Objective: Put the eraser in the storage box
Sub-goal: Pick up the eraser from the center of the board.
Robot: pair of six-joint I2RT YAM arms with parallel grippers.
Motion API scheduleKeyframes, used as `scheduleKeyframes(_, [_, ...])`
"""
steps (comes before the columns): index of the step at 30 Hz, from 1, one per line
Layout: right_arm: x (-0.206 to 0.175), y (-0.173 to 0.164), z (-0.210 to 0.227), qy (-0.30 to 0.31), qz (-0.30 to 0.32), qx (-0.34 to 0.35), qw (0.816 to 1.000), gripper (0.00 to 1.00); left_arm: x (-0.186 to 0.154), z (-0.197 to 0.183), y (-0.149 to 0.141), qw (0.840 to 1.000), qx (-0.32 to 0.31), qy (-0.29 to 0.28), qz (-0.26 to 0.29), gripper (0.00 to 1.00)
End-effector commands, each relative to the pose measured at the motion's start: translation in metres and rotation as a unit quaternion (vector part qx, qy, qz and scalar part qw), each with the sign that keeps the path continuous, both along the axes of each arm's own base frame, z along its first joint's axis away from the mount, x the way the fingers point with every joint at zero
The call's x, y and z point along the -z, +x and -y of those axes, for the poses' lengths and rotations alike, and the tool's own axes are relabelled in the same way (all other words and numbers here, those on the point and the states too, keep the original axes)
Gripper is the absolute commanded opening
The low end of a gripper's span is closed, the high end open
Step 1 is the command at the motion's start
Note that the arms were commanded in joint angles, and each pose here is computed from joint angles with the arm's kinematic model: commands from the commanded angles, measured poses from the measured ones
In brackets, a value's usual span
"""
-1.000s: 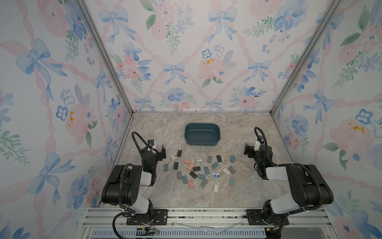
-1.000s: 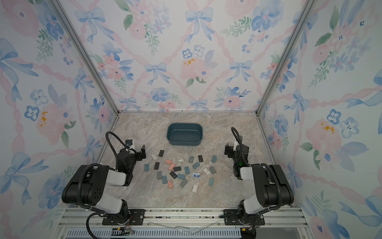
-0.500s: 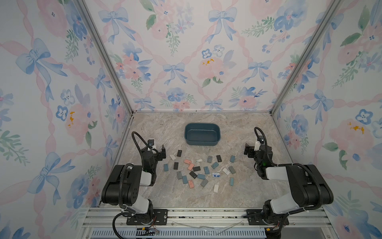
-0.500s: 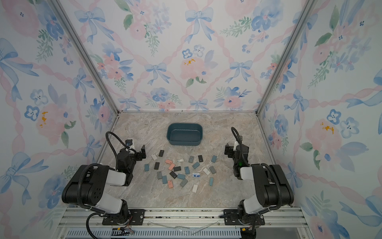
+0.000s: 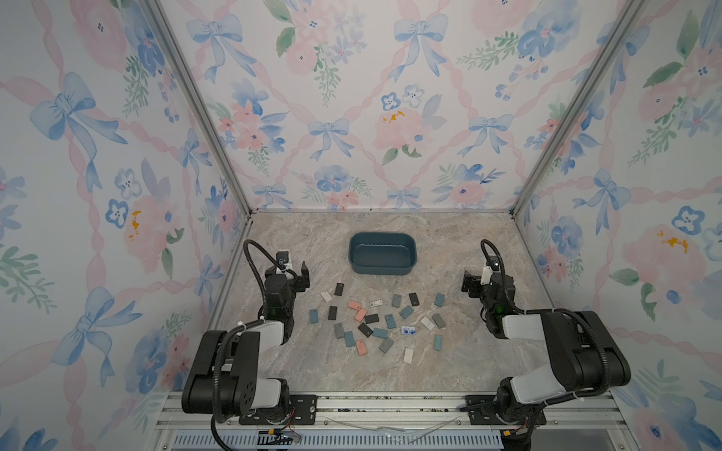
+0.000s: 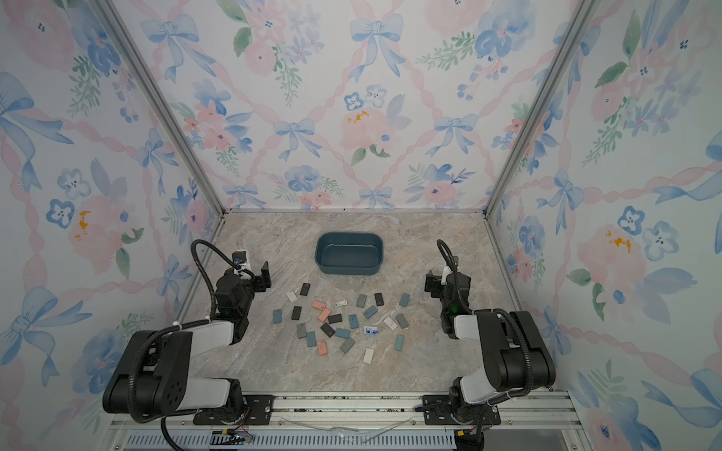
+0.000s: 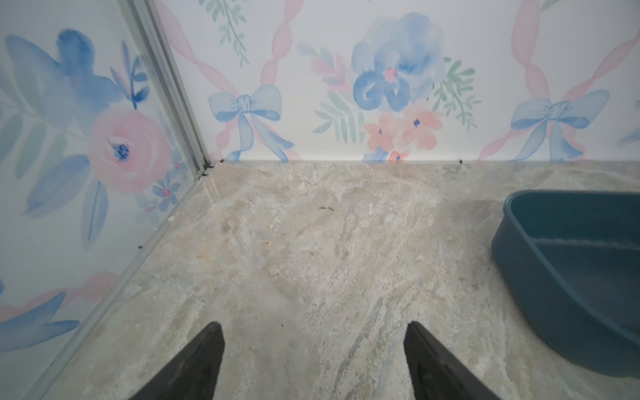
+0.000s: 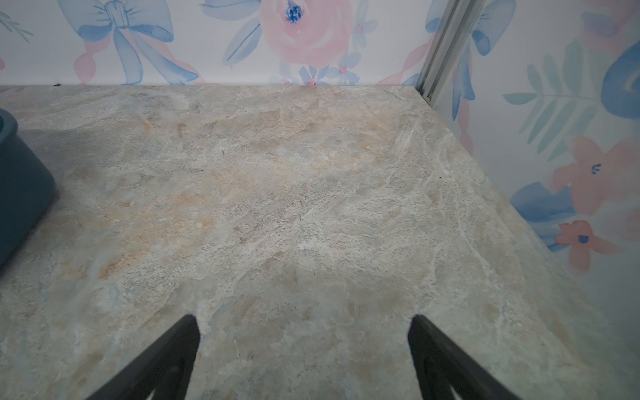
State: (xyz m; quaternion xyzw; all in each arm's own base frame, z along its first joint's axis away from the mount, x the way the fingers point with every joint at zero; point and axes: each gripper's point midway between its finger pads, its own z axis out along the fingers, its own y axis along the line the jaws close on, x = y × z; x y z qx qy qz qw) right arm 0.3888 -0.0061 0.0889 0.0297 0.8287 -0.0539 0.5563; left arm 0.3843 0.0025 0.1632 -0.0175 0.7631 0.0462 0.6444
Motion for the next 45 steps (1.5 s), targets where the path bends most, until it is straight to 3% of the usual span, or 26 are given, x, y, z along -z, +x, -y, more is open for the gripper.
scheduleKeyframes(1, [-0.028, 0.002, 0.005, -0.006, 0.029, 0.017, 0.999, 0.96, -0.005, 0.009, -0.005, 1.000, -0.009, 0.008, -0.026, 0.84])
scheduleKeyframes(6, [-0.054, -0.009, 0.004, -0.008, 0.015, 0.029, 0.999, 0.96, -0.030, 0.036, -0.011, 0.998, -0.021, 0.031, -0.058, 0.81])
scheduleKeyframes(12, [-0.075, -0.029, -0.018, -0.012, -0.054, 0.013, 0.998, 0.97, -0.059, 0.080, -0.020, 0.990, 0.041, -0.055, -0.122, 0.79])
scheduleKeyframes(15, [-0.077, -0.043, -0.037, -0.007, -0.093, -0.008, 0.996, 0.99, -0.071, 0.095, -0.021, 0.984, 0.076, -0.062, -0.152, 0.79])
scheduleKeyframes(19, [-0.068, -0.063, -0.057, 0.018, -0.154, -0.017, 0.988, 0.95, -0.068, 0.096, -0.021, 0.981, 0.086, -0.037, -0.171, 0.78])
scheduleKeyframes(26, [-0.035, -0.093, -0.075, 0.059, -0.242, -0.012, 0.968, 0.83, -0.034, 0.095, -0.021, 0.974, 0.084, -0.009, -0.211, 0.75])
scheduleKeyframes(38, [0.021, -0.089, -0.115, 0.127, -0.339, -0.031, 0.932, 0.75, -0.034, 0.105, -0.027, 0.969, 0.112, -0.032, -0.217, 0.72])
scheduleKeyframes(45, [0.034, -0.074, -0.128, 0.142, -0.349, -0.031, 0.926, 0.73, -0.035, 0.102, -0.028, 0.970, 0.105, -0.029, -0.216, 0.72])
